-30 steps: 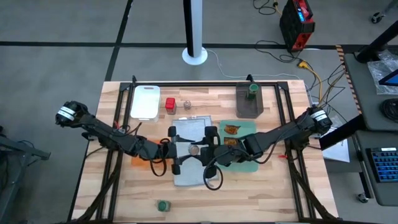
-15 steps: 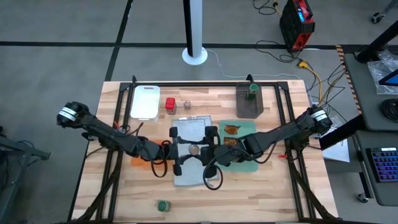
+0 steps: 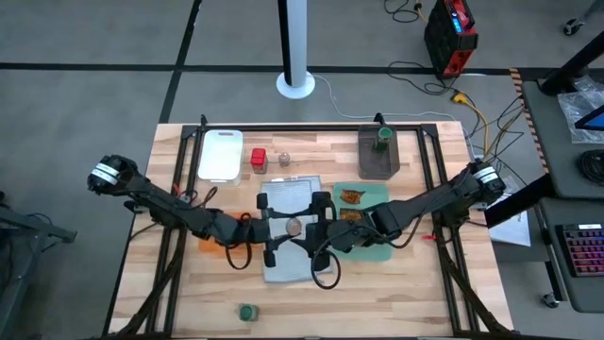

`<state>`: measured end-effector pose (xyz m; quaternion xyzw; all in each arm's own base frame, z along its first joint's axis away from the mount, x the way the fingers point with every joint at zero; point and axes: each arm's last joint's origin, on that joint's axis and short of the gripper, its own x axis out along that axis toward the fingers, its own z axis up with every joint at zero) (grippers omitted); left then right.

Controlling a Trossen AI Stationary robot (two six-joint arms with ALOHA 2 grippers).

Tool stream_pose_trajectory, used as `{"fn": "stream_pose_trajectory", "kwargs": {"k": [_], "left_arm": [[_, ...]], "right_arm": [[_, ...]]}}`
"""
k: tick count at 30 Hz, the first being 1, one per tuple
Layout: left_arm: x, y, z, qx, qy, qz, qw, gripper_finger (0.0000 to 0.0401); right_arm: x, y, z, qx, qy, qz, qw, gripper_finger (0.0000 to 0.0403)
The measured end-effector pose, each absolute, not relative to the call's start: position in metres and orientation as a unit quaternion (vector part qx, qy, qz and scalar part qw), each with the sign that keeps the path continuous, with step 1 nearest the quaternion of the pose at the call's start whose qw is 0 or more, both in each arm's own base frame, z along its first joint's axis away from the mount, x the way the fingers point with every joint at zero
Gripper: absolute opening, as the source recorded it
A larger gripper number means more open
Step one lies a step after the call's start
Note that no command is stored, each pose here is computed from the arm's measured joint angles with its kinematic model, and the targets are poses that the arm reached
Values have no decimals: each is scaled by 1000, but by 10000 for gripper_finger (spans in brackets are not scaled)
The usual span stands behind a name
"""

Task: Sort spices by type
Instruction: Put the bottom brown seasoning bottle into the white bin

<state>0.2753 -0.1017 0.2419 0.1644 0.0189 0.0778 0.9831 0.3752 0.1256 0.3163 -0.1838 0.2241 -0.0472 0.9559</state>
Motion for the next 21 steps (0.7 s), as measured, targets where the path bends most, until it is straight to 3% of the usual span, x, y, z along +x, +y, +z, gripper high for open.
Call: {"fn": "stream_pose_trajectory", "kwargs": {"k": [11, 21], "left_arm": [[257, -104, 229, 163, -48, 31, 985, 172], [255, -107, 234, 176, -77, 7, 981, 172]], "right_arm": [[358, 134, 329, -188, 211, -31, 959, 273], [365, 143, 313, -176, 93, -31, 980, 247]]}}
